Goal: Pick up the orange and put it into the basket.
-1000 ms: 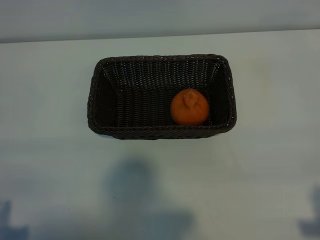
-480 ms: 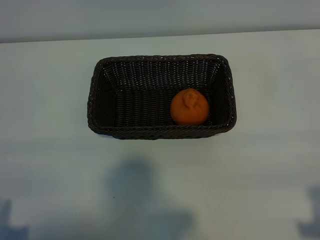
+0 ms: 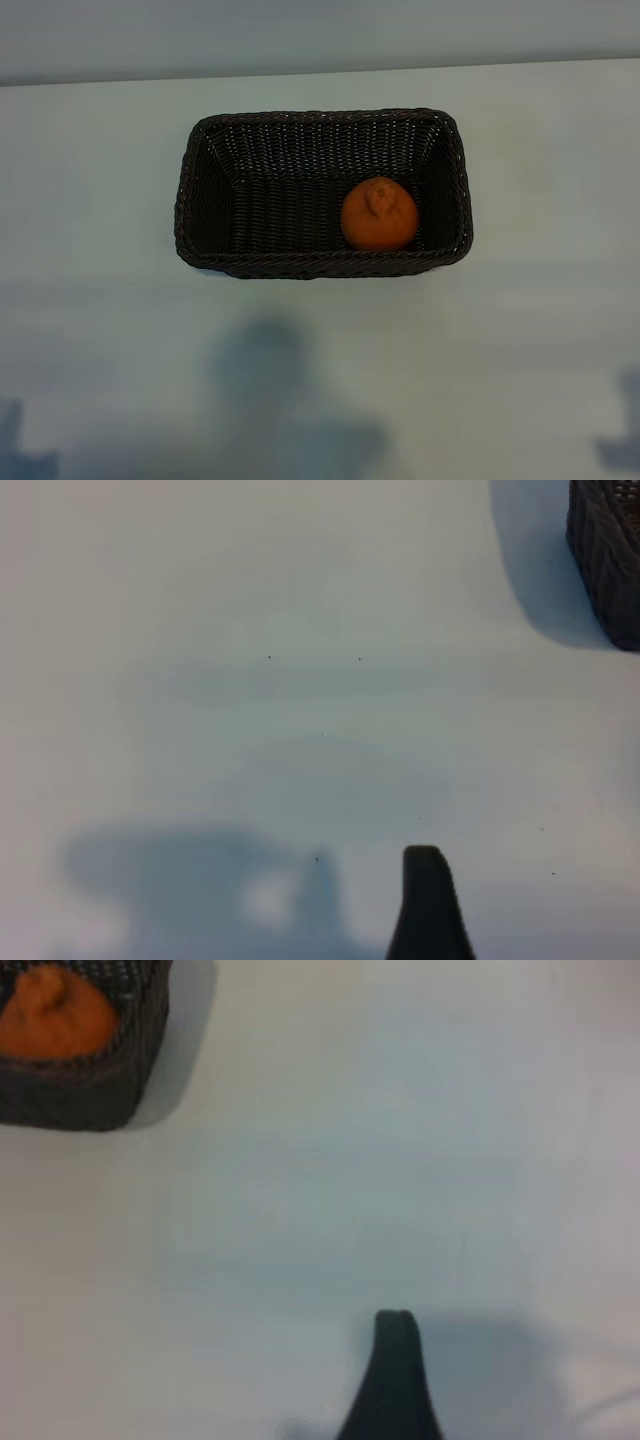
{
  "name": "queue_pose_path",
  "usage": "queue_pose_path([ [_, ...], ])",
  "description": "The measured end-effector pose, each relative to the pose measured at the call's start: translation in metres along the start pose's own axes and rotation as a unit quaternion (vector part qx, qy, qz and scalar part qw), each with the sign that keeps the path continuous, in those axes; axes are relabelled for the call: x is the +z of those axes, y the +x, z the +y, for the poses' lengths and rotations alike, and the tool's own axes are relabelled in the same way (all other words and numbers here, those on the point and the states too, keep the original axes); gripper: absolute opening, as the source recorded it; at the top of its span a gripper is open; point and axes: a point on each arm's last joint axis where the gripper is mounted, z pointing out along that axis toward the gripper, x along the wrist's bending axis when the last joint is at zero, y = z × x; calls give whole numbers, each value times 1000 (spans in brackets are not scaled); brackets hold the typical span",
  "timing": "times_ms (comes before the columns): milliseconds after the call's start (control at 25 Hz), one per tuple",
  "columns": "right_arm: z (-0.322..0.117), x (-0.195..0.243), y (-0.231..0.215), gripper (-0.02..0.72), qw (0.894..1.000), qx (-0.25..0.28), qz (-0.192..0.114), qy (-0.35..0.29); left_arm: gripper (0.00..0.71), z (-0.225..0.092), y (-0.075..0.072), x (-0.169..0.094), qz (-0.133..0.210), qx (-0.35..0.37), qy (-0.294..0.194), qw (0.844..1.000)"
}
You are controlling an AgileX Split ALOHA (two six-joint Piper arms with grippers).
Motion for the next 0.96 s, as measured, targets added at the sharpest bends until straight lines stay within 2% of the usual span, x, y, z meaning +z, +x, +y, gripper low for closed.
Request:
queue_pose_path([
  [960,0,7,1,560,999,30,9,-13,507,0,0,0,0,0,0,1000],
])
